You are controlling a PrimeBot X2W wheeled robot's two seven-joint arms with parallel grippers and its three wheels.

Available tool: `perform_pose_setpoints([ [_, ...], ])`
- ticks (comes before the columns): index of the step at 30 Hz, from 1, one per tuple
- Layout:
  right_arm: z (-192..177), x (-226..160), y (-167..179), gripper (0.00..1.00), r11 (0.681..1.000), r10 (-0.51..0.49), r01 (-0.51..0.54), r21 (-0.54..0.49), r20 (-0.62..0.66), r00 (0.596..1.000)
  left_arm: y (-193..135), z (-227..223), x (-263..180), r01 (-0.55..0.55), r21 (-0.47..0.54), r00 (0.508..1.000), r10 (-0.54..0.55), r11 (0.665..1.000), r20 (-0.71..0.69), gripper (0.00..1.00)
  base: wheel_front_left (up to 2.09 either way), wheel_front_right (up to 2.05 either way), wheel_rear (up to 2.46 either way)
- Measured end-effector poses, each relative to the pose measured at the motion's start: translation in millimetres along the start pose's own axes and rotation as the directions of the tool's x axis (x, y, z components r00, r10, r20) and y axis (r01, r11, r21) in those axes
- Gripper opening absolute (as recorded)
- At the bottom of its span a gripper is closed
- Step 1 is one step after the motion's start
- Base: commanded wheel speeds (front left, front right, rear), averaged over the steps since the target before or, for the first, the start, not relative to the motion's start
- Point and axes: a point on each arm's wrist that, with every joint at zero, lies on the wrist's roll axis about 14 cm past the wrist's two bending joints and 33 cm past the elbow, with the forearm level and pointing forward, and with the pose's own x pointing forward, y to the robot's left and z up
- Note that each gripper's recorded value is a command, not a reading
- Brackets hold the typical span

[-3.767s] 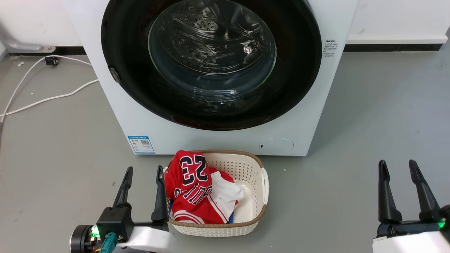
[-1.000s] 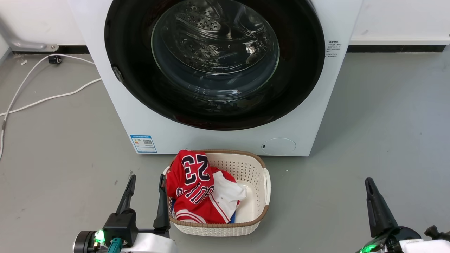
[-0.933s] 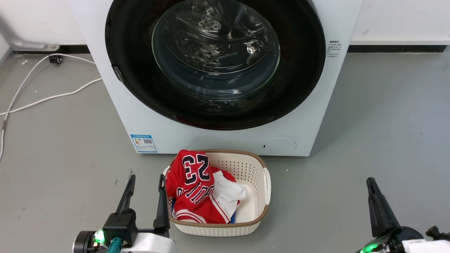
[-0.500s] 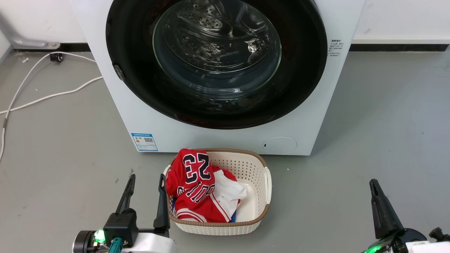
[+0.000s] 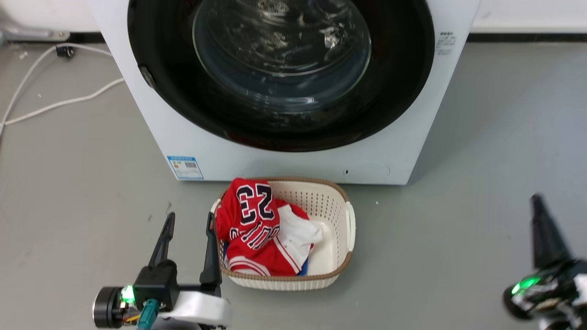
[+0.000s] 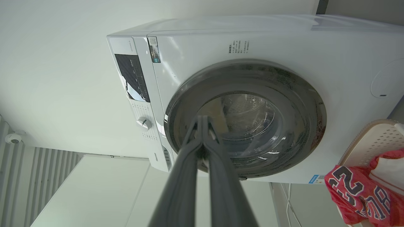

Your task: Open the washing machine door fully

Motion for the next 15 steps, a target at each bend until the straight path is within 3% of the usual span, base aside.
perform_pose_setpoints([
  [7,33,55,9,0.0,0.998,0.041,-0.04,-0.045,0.029,0.999,-1,-5,24,0.004,0.007,1.0,-0.004,1.0,0.001,1.0,0.0,0.0,0.0],
  [15,47,135,4,0.0,0.994,0.048,-0.051,-0.093,-0.038,0.998,-6,-23,66,0.033,0.015,0.999,-0.033,0.999,-0.006,1.0,0.0,0.0,0.0],
])
